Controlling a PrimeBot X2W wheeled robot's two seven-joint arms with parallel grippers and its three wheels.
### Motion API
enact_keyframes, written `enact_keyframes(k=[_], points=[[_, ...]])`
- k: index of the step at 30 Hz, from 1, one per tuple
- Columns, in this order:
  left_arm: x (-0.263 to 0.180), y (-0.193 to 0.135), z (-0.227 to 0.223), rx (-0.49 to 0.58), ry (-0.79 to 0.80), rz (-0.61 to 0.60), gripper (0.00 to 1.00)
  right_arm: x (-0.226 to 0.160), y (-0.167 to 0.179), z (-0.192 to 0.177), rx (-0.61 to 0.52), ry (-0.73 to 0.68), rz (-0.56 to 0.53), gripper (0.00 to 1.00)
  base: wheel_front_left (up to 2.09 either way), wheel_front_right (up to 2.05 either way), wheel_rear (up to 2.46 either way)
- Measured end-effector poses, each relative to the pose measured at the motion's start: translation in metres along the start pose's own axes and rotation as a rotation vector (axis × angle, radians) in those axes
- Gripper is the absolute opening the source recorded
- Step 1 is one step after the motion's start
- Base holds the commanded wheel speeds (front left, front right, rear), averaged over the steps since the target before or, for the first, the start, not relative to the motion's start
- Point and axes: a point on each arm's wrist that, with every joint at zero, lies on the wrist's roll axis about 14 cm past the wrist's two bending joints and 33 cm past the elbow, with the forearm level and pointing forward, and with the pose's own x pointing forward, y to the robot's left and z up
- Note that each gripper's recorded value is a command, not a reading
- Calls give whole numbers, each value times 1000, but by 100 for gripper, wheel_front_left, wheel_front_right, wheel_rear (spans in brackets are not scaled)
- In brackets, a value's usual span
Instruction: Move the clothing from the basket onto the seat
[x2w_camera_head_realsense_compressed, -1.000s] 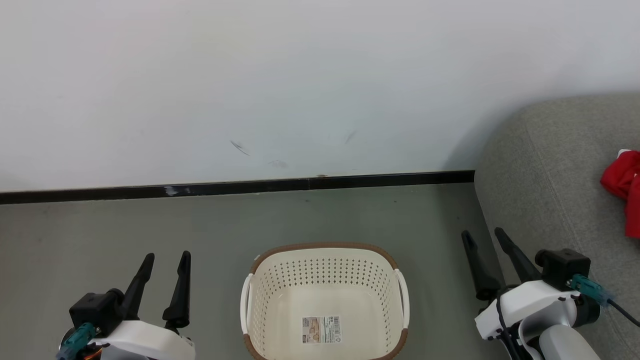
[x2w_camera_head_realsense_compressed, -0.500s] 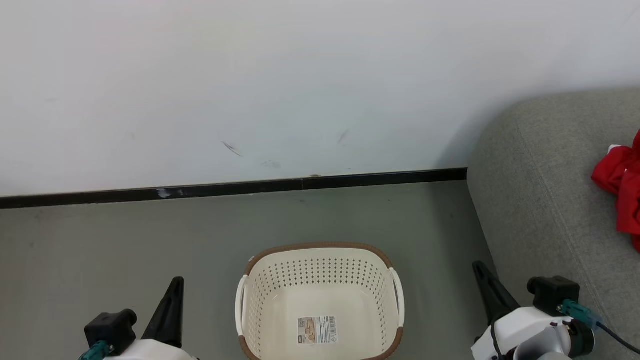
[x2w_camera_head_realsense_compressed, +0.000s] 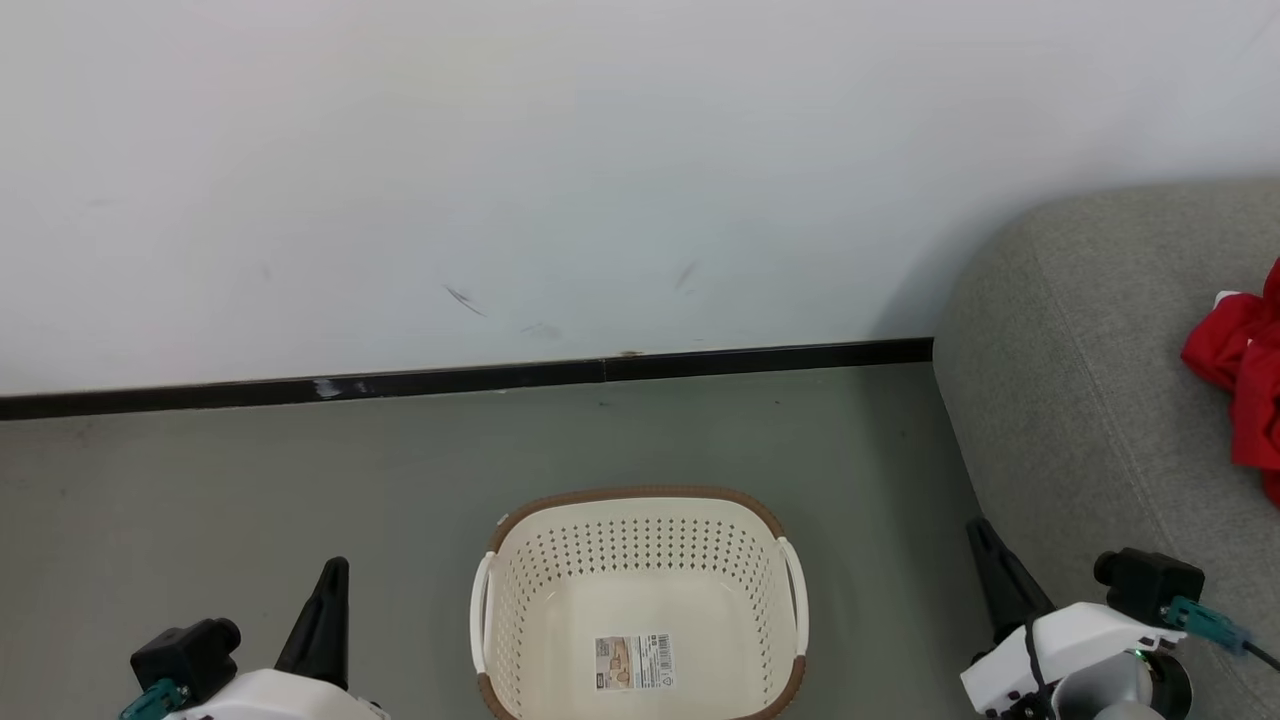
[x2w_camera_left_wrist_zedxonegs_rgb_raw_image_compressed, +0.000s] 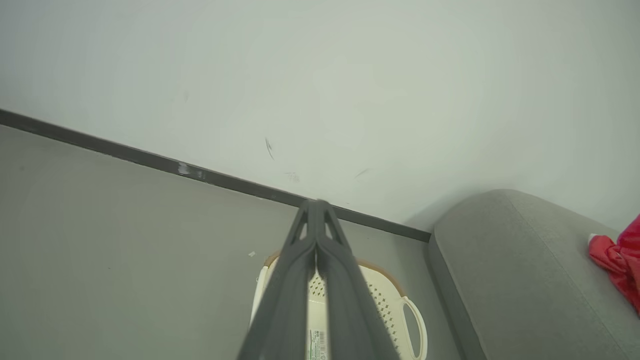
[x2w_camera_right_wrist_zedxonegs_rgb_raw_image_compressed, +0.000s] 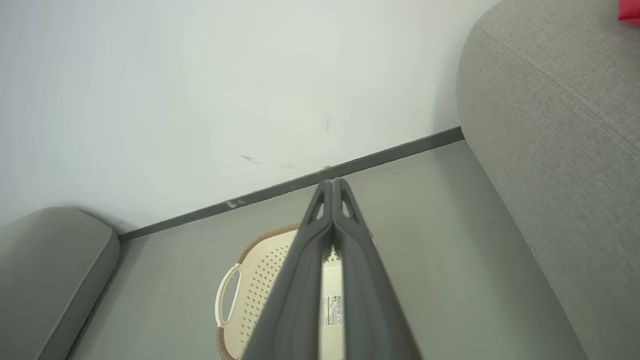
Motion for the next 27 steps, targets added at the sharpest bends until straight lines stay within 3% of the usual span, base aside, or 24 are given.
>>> enact_keyframes(k=[27], points=[[7,6,3,-301,31,32,0,1,-20,15,361,-30,-83,0,0,0,0]])
